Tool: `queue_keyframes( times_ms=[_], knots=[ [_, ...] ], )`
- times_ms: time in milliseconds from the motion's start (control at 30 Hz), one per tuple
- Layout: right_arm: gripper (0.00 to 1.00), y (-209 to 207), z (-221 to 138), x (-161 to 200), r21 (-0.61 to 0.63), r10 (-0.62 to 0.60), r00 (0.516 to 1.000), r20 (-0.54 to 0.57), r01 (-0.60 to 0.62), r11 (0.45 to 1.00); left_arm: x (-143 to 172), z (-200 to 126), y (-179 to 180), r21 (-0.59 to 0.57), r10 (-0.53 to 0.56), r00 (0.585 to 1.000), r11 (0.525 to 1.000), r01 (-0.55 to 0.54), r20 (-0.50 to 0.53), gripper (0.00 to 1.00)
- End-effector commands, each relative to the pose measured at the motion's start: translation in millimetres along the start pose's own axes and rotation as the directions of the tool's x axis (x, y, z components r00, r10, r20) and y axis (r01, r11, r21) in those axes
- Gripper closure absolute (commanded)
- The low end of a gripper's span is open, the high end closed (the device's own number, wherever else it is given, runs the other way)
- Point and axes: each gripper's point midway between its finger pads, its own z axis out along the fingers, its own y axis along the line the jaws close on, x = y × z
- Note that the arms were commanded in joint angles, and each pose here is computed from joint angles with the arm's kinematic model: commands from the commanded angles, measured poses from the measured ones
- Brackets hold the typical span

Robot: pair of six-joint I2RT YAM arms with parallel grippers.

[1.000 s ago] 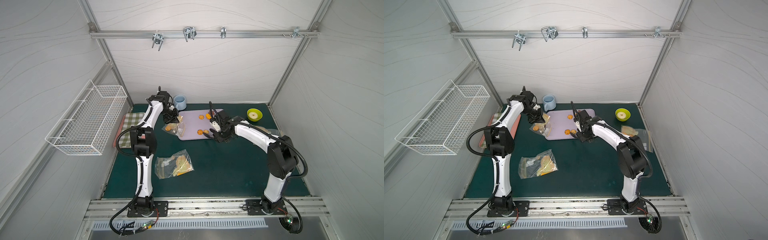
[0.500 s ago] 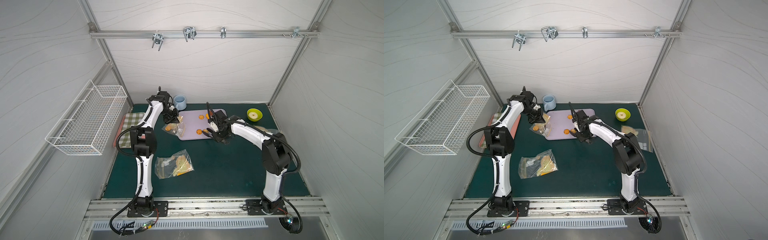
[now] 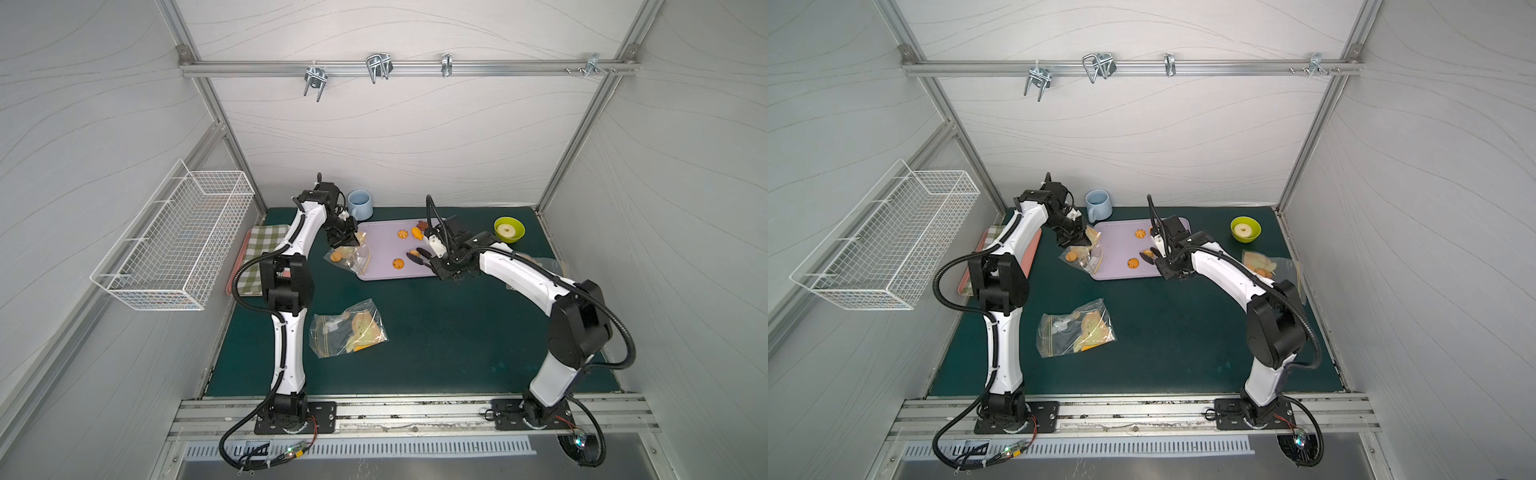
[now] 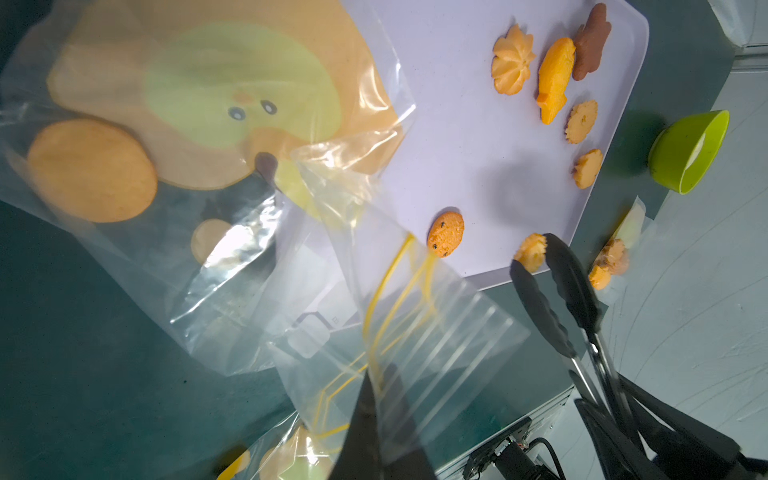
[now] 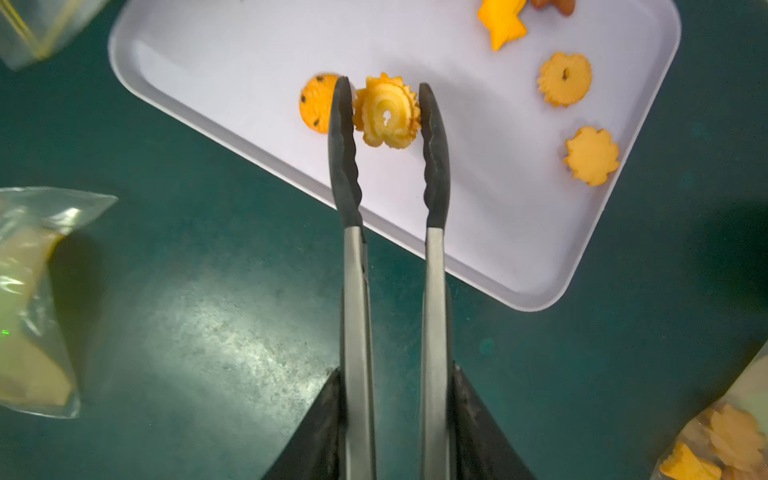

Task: Put the cookies into a resealable bag to prevent moisture
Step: Pick up the cookie from the tray, then place the cookie in the ziploc bag.

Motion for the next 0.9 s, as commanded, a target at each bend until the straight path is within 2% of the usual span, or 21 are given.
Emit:
queue_keyframes(
  times_ms=[0,167,300,433,733,867],
  knots=[
    [0.61,11,-20,-29,-0.08,0.034,0.991,0.128,-0.024,0.997,-9,-10,-12,0.037,0.014,0.999,0.999,-0.015,0.035,1.0],
    [0.61,38,-33,-50,-0.242,0.087,0.976,0.198,-0.037,0.969,-10,-7,-13,0.048,0.011,1.0,0.999,-0.012,0.029,1.0],
    [0.61,68,-44,-68,-0.41,0.14,0.962,0.233,-0.034,0.911,-10,-8,-14,0.05,0.012,1.0,0.999,-0.013,0.027,1.0],
    [0.62,88,-44,-76,-0.498,0.159,0.961,0.228,-0.025,0.867,-10,-7,-14,0.054,0.011,1.0,0.998,-0.013,0.024,1.0],
    [0.62,104,-21,-78,-0.551,0.158,0.972,0.176,-0.035,0.834,-9,-9,-16,0.063,0.018,1.0,0.998,-0.02,0.025,1.0],
    [0.62,101,-6,-74,-0.53,0.162,0.976,0.144,-0.062,0.846,-8,-10,-17,0.065,0.021,0.999,0.998,-0.023,0.027,1.0]
  ],
)
